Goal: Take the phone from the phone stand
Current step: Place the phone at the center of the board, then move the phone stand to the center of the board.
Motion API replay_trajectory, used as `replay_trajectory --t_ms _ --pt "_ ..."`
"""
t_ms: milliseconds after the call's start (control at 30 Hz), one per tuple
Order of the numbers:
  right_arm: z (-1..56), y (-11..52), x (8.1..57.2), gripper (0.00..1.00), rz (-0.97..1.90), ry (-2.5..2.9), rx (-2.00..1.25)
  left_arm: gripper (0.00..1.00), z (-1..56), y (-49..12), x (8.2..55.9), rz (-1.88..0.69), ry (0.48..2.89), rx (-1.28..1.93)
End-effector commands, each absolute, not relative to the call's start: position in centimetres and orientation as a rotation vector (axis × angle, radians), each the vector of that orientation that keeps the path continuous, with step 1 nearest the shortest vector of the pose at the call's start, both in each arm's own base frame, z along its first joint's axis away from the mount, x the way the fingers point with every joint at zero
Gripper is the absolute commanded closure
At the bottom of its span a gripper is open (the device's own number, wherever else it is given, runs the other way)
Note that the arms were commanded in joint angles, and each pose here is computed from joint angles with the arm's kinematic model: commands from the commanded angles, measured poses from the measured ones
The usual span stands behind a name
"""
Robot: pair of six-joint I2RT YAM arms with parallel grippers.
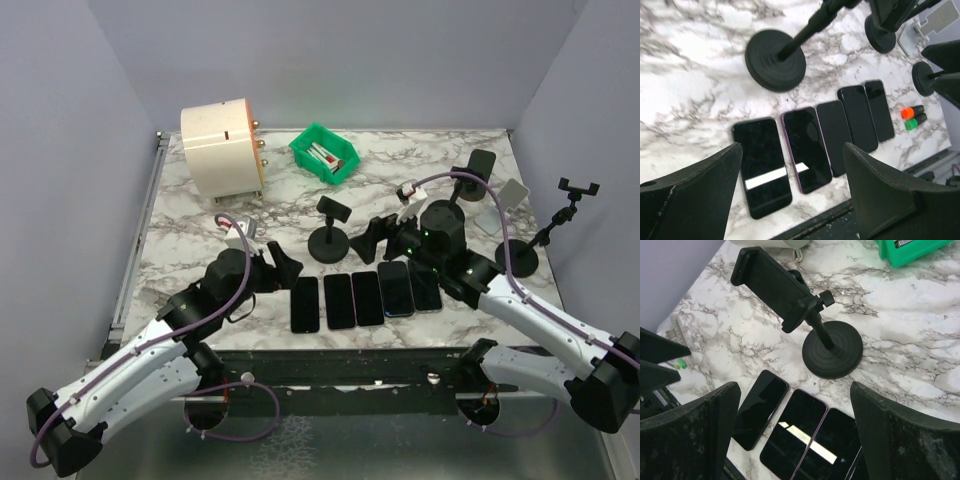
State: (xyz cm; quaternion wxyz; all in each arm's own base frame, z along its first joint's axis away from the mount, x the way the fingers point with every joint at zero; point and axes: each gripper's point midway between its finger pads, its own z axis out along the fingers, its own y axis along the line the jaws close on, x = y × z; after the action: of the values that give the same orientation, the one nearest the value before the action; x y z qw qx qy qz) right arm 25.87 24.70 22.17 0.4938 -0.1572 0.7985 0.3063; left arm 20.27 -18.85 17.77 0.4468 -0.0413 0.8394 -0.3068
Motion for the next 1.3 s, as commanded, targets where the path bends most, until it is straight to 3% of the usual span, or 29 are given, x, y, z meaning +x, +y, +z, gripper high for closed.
replay_trajectory --t_ms 0,300,533,700,1067,1267 --pt "23.9 25.6 27.4 0.05 0.726 1.712 -0.41 0.17 19.4 -15.8 21.4 -0.531 2.017 -0.001" --pt "26.7 28.0 29.2 0.02 0.779 1.649 -0.399 0.15 20.7 -12.6 22.0 -0.373 1.908 0.004" --pt "24.5 29.0 32.0 0.02 0.764 1.854 -0.216 0.14 20.8 -12.6 21.8 -0.399 1.894 0.003" --pt "23.9 29.5 31.9 0.1 0.841 1.883 -0.112 0.14 20.8 -12.6 21.7 -0.404 1.888 0.0" --pt "21.6 28.8 31.7 0.44 0.799 1.978 -0.042 0.14 20.7 -12.6 21.6 -0.406 1.892 0.004" --pt "20.9 28.9 32.0 0.48 0.786 1.99 -0.035 0.14 20.7 -12.6 21.6 -0.41 1.892 0.004"
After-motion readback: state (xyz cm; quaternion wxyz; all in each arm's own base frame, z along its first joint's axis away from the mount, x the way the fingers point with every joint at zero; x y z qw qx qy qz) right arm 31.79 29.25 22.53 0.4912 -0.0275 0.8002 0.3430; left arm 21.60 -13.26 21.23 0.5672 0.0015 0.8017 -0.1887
